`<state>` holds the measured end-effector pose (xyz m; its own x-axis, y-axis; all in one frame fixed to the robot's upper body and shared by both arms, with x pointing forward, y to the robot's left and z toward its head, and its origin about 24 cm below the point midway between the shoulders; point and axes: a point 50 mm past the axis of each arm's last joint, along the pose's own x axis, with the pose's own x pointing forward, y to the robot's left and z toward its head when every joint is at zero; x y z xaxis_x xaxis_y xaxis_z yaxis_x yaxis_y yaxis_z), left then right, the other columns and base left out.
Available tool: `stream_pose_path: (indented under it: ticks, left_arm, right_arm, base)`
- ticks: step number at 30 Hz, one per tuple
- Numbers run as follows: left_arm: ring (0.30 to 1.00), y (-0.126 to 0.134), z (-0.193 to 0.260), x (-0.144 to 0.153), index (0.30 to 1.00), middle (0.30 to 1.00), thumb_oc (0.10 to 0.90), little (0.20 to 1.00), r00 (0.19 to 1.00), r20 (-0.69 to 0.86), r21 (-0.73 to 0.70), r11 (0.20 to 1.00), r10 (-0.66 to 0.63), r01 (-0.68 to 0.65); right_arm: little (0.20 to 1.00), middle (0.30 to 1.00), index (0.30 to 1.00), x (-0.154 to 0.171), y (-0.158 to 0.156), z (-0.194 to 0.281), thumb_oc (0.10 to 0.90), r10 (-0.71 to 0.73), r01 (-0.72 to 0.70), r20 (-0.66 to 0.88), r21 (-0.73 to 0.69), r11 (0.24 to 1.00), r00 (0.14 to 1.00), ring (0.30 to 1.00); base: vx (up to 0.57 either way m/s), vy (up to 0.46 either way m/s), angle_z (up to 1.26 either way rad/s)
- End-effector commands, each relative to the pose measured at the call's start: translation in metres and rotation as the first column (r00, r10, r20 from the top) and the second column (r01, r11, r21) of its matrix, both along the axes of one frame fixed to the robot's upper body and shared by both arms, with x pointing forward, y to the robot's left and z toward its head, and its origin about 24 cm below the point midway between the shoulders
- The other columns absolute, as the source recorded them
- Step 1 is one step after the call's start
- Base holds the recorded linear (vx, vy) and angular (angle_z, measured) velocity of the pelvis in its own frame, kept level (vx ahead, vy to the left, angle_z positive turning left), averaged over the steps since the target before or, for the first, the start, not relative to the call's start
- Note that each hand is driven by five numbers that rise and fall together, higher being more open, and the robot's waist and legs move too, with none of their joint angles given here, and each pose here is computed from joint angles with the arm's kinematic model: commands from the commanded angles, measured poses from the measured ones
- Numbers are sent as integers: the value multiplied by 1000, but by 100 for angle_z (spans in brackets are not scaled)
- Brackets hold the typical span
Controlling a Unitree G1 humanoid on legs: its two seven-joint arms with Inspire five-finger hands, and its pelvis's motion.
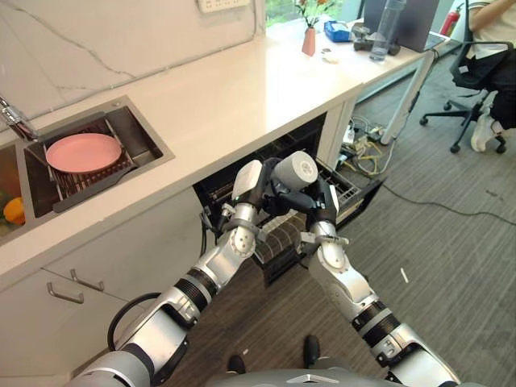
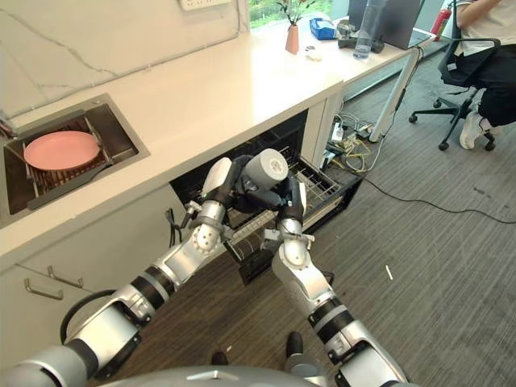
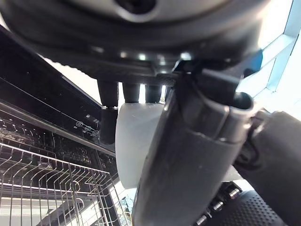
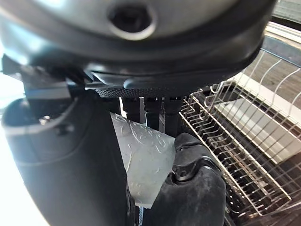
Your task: Place the dishes in the dishwasher.
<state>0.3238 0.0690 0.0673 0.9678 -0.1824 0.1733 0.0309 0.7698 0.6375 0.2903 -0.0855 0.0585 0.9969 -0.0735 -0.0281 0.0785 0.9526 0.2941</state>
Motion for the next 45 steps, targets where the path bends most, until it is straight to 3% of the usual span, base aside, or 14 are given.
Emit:
stream_pose_path:
  ticks: [1, 4, 7, 11, 13, 19, 22, 25, 30, 33, 34, 39, 40, 45]
  left_arm:
    - [900, -56, 52, 0, 900, 900, 800, 900, 941, 234, 48, 969, -246, 241]
    - [900, -31, 33, -18, 900, 900, 800, 900, 955, 151, -75, 960, -257, 270]
    - [900, -7, 0, -36, 900, 900, 800, 900, 970, -16, -205, 950, -243, 234]
    - [900, 11, -22, -49, 900, 900, 800, 900, 965, -131, -258, 948, -226, 187]
    - [900, 49, -52, -74, 900, 900, 800, 900, 942, -274, -302, 947, -195, 109]
    - [900, 94, -84, -104, 900, 900, 800, 900, 887, -452, -345, 935, -94, -77]
    - [900, 113, -95, -115, 900, 900, 800, 900, 858, -512, -291, 948, -40, -129]
    - [900, 132, -107, -125, 900, 900, 800, 900, 824, -566, -213, 961, 27, -178]
    - [900, 158, -143, -156, 900, 900, 800, 900, 697, -697, -29, 965, 169, -262]
    - [900, 179, -171, -191, 900, 900, 800, 900, 551, -784, 117, 940, 286, -321]
    - [900, 179, -171, -191, 900, 900, 800, 900, 552, -783, 116, 940, 286, -322]
    - [900, 194, -204, -242, 900, 900, 800, 900, 310, -864, 282, 891, 397, -355]
    - [900, 195, -214, -264, 900, 900, 800, 900, 215, -882, 335, 879, 419, -339]
    - [900, 186, -224, -282, 900, 900, 800, 900, 134, -900, 355, 874, 416, -332]
  right_arm:
    - [300, 300, 300, 9, 8, 142, 400, -157, -6, 557, 280, 960, 816, 300]
    - [300, 300, 300, 9, -33, 141, 400, -286, 201, 592, 207, 957, 753, 300]
    - [300, 300, 300, 11, -55, 122, 400, -327, 276, 536, 174, 945, 778, 300]
    - [300, 300, 300, 10, -72, 106, 400, -357, 346, 490, 117, 931, 795, 300]
    - [300, 300, 300, 7, -97, 84, 400, -384, 431, 445, -6, 902, 809, 300]
    - [300, 300, 300, 3, -121, 41, 400, -388, 430, 281, -106, 897, 878, 300]
    - [300, 300, 300, 6, -121, 12, 400, -340, 353, 137, -84, 932, 931, 300]
    - [300, 300, 300, 8, -128, -1, 400, -255, 264, 72, -172, 949, 964, 300]
    - [300, 300, 300, 13, -146, -9, 400, -232, 223, 12, -327, 918, 973, 300]
    - [300, 300, 300, 20, -163, -17, 400, -251, 197, -66, -445, 874, 966, 300]
    - [300, 300, 300, 21, -163, -17, 400, -250, 197, -64, -445, 874, 966, 300]
    - [300, 300, 300, 47, -167, -11, 400, -248, 138, -135, -543, 828, 959, 300]
    - [300, 300, 300, 55, -171, -9, 400, -274, 138, -157, -573, 808, 949, 300]
    - [300, 300, 300, 64, -172, -12, 400, -315, 120, -224, -609, 784, 922, 300]
  base:
    - [36, -7, 9]
    - [8, -12, 18]
    - [5, -20, 23]
    - [3, -13, 14]
    - [14, -7, 17]
    - [-3, -6, 20]
    - [-8, -16, 25]
    - [-10, -14, 28]
    - [-14, -10, 21]
    - [-28, -4, 21]
    - [-38, -9, 16]
    - [-102, 0, 10]
    - [-78, 28, 8]
    - [-58, 22, 10]
